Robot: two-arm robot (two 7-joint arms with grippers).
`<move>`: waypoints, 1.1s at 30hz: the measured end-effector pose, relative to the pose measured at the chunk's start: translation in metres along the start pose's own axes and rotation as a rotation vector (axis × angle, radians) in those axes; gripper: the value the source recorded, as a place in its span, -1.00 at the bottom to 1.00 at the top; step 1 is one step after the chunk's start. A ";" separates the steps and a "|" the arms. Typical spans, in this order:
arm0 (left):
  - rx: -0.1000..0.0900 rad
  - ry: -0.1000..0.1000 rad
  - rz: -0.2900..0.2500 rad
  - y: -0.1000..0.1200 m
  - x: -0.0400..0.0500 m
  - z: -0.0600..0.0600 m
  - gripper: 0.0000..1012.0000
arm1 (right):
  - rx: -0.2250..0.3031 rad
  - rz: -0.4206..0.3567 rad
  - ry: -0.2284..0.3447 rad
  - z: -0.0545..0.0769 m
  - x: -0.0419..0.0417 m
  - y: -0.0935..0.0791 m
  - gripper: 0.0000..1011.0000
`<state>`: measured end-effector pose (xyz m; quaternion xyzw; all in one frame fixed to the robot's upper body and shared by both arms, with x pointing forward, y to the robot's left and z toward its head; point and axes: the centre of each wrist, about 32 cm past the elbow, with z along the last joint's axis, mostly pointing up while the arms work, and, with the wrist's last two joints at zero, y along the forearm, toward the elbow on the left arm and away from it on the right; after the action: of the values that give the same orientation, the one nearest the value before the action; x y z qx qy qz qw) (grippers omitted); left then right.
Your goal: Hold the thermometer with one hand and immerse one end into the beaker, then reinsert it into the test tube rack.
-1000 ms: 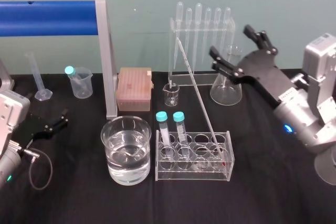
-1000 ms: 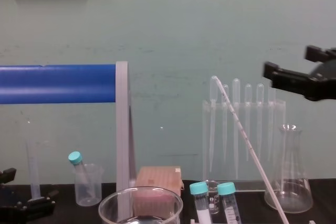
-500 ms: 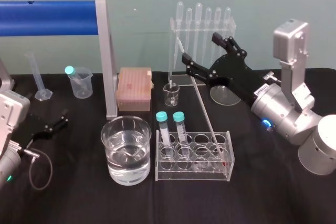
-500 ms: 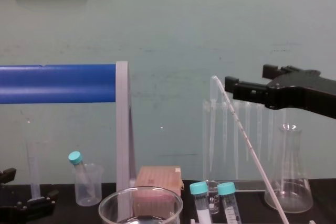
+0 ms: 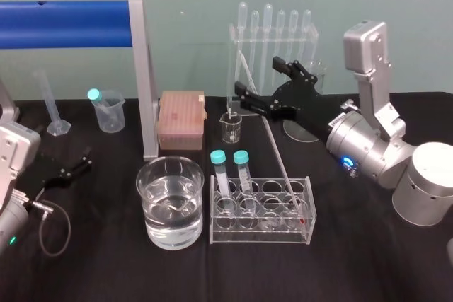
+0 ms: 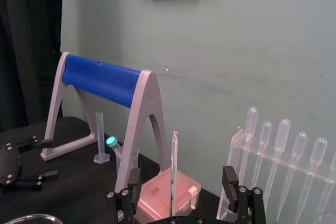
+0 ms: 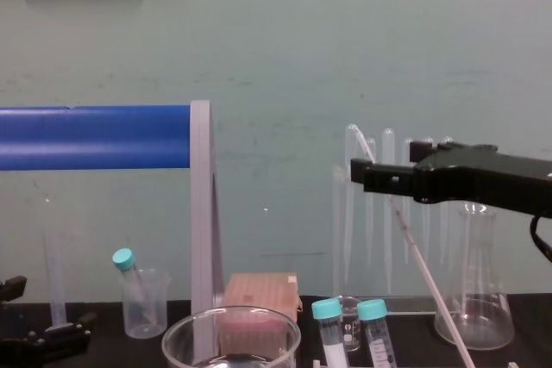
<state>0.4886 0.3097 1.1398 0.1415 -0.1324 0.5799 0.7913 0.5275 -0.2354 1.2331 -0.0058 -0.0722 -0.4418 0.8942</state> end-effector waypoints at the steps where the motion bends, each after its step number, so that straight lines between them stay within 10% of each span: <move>1: 0.000 0.000 0.000 0.000 0.0000 0.000 0.99 | -0.008 0.003 0.004 -0.001 -0.0002 0.001 0.98; 33: 0.000 0.000 0.000 0.000 0.0000 0.000 0.99 | -0.088 0.037 0.122 -0.008 0.0018 0.009 0.98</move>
<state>0.4886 0.3097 1.1398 0.1415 -0.1325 0.5799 0.7913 0.5371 -0.2316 1.2260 -0.0195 0.0023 -0.4273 0.9039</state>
